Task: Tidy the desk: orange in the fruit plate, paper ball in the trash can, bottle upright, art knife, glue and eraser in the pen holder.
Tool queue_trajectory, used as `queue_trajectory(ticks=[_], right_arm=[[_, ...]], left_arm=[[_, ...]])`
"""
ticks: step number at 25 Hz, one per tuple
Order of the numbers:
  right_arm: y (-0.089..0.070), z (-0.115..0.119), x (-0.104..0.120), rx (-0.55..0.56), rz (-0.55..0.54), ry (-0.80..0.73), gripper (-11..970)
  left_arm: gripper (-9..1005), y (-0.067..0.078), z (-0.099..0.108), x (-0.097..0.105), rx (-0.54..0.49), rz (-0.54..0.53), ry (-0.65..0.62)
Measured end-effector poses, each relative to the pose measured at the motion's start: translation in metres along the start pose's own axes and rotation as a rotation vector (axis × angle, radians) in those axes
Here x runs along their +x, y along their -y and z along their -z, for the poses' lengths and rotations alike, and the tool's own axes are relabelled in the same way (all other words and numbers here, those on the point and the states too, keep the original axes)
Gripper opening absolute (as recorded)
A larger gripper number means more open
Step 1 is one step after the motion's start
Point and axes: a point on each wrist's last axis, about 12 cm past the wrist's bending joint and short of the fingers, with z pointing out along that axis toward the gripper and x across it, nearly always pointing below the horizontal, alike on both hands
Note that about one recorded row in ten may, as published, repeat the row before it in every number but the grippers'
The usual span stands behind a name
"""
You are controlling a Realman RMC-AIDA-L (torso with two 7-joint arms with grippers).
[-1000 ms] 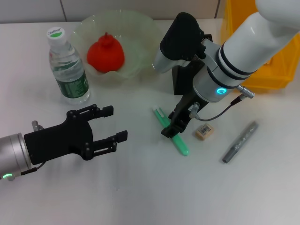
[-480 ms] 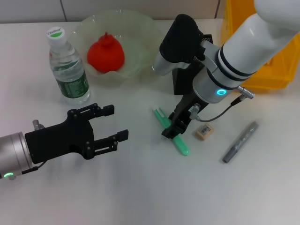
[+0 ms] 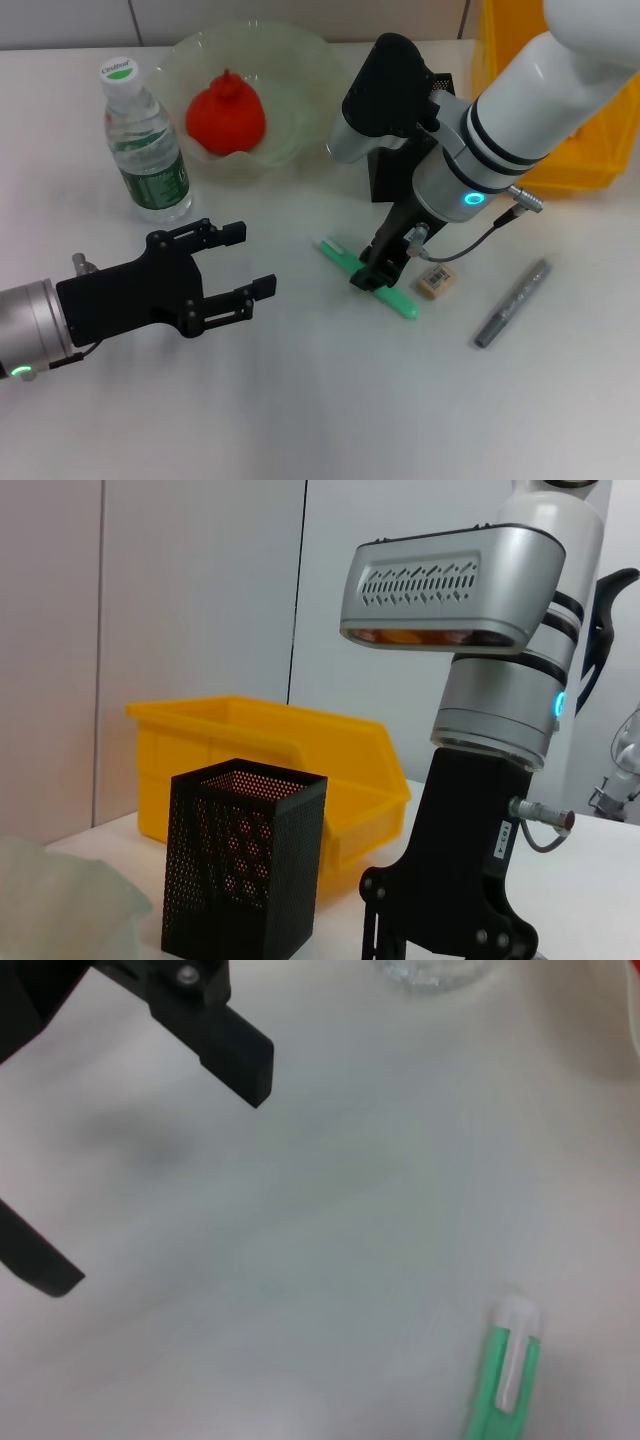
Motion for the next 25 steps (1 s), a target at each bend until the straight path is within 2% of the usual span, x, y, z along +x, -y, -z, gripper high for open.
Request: queue_trajectory(ticks=[3,20,23,25], right_arm=[[0.0001,-0.0002,0.0005,0.000,-0.001,-0.001,305],[0.0008,0.0000,0.0015,0.002,-0.002,-0.003,304],[0.0005,0.0000,0.0019,-0.001,-0.003,-0.005,227],[0.0004,0.0000,0.0021,-0.002,-0.003,-0.006,215]], left_arm=[[742,-0.0002,-0.0006,-0.0004,0.001,-0.001,0.001],[742,-0.0009,-0.0012,-0.0009,-0.001,-0.003,0.001],[742,-0.0012,-0.0016,-0.0013,0.000,-0.004,0.001],[742,-0.0014,-0.0019,-0.0016,0.001,-0.005,0.001]])
